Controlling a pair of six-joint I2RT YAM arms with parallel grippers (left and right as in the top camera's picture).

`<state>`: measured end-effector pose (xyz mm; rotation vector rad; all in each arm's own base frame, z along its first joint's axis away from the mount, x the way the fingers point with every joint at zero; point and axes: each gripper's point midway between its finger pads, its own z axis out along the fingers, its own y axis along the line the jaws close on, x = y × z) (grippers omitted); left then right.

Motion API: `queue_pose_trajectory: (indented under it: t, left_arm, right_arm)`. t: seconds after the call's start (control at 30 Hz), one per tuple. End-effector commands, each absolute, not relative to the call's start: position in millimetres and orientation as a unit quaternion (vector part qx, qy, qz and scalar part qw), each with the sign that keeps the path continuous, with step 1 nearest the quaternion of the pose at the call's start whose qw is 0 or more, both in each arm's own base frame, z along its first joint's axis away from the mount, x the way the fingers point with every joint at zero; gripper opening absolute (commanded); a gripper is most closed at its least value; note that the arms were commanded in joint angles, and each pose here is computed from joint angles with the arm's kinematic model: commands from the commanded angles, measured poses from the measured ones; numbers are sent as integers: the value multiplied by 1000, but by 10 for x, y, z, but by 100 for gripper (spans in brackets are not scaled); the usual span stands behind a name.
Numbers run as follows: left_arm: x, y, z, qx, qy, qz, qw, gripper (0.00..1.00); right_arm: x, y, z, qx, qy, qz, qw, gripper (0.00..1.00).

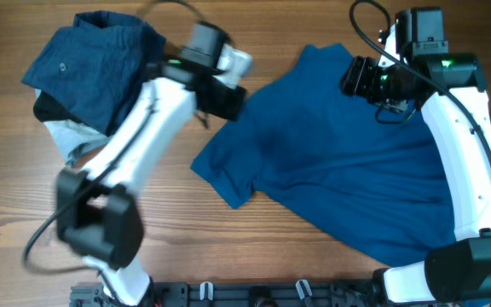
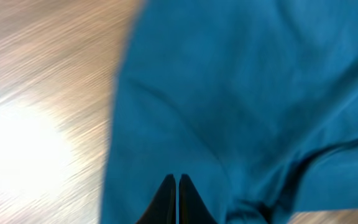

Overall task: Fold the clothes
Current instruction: 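Drag the teal shirt leftward onto the table center with the right gripper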

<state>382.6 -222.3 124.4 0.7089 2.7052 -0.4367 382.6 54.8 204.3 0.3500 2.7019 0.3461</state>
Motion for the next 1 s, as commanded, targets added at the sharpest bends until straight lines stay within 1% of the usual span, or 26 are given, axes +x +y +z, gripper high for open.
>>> queue_pose_trajectory:
  t: [0.0, 0.03, 0.13, 0.23, 0.43, 0.53, 0.67, 0.73, 0.77, 0.87, 0.97]
  left_arm:
    - [3754, -2609, 789, 344, 917, -150, 133, 6]
    - [3767, -2676, 698, 350, 915, -149, 133, 8]
    - [3897, -2736, 467, 350, 916, -135, 142, 4]
    - [3935, -2728, 266, 348, 919, -133, 133, 4]
    - [3773, -2517, -258, 334, 934, -114, 55, 4]
    - [3803, -2160, -453, 274, 960, -46, 28, 4]
    - [3875, -1461, -517, 146, 988, 51, 9, 4]
    - [3861, -1104, -520, 80, 994, 70, -12, 4]
    - [3832, -829, -513, 32, 996, 74, -31, 4]
    - [3739, -452, -491, -8, 995, 77, -66, 4]
    - [3687, -290, -427, -38, 993, 73, -80, 4]
  right_arm:
    - [3772, 566, 1982, 113, 969, 124, 180, 76]
    - [3761, 560, 1977, 111, 970, 121, 178, 76]
    - [3740, 550, 1965, 111, 971, 118, 174, 77]
    - [3736, 537, 1961, 112, 972, 114, 173, 77]
    - [3737, 536, 1963, 112, 972, 114, 174, 77]
    - [3739, 515, 1959, 114, 972, 108, 175, 78]
    - [3750, 419, 1948, 126, 972, 84, 180, 79]
    - [3755, 365, 1947, 132, 971, 79, 181, 81]
    - [3763, 308, 1946, 139, 971, 73, 183, 82]
    - [3791, 209, 1895, 161, 967, 67, 186, 84]
    - [3811, 196, 1722, 162, 967, 67, 186, 87]
